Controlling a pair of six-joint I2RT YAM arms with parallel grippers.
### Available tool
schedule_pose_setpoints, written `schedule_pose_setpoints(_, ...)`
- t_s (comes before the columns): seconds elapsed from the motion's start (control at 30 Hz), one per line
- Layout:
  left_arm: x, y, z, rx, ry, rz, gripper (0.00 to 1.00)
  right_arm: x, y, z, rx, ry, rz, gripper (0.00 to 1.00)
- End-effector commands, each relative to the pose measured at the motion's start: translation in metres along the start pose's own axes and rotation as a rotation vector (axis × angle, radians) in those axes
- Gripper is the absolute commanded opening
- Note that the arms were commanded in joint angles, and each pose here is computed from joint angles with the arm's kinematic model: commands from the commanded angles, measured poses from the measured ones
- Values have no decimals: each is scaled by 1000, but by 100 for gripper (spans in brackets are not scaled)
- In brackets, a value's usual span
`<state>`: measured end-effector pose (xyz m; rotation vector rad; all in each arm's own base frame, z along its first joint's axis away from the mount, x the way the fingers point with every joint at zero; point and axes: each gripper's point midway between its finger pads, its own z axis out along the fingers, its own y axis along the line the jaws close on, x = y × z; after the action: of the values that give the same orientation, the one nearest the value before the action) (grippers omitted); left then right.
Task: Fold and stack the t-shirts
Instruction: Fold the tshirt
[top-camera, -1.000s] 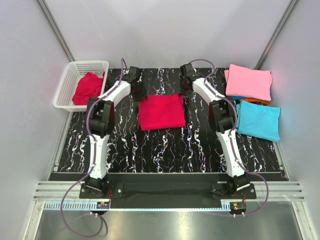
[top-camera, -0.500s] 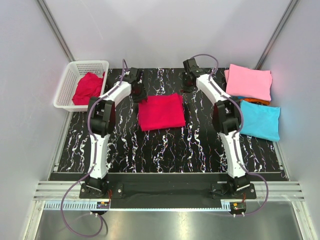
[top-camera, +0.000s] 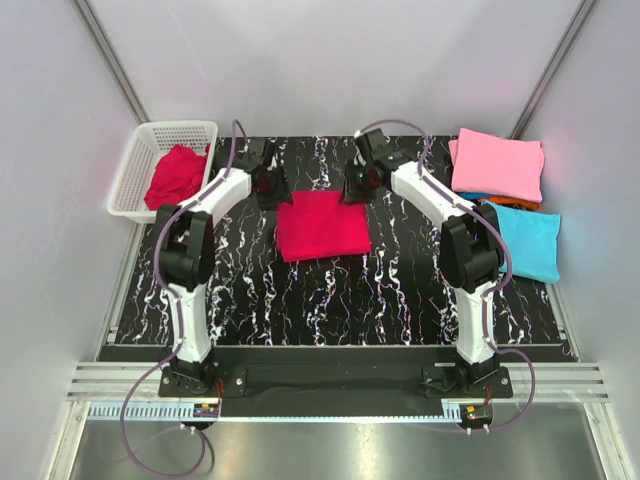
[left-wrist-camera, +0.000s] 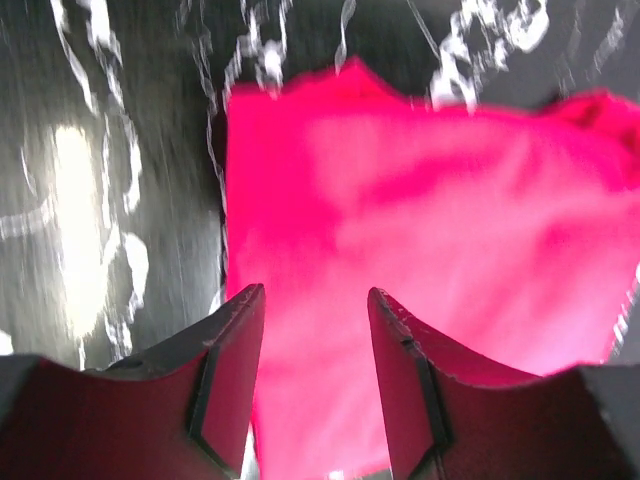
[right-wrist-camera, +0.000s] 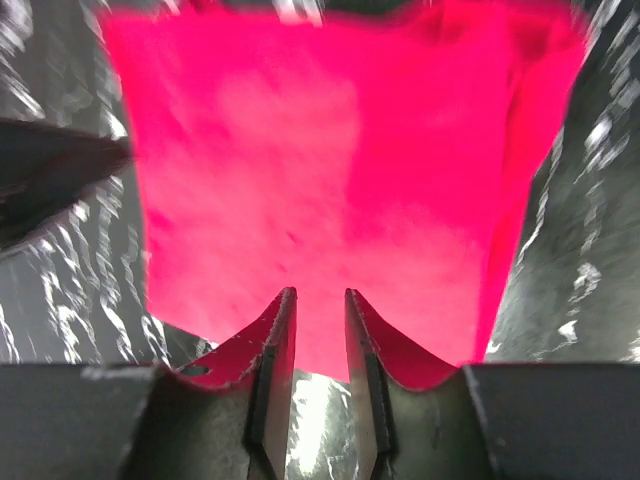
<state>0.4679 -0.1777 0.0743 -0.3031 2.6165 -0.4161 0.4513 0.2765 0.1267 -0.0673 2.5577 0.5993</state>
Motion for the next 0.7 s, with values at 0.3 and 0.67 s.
schedule_pose_setpoints(0.3,86,-51,-38,204,188,-49,49,47,2,16,-139,106,25,31)
schedule_pose_setpoints(0.67,130,31,-17,-217,261,-82,48,99,-53,36,31,204,89,29)
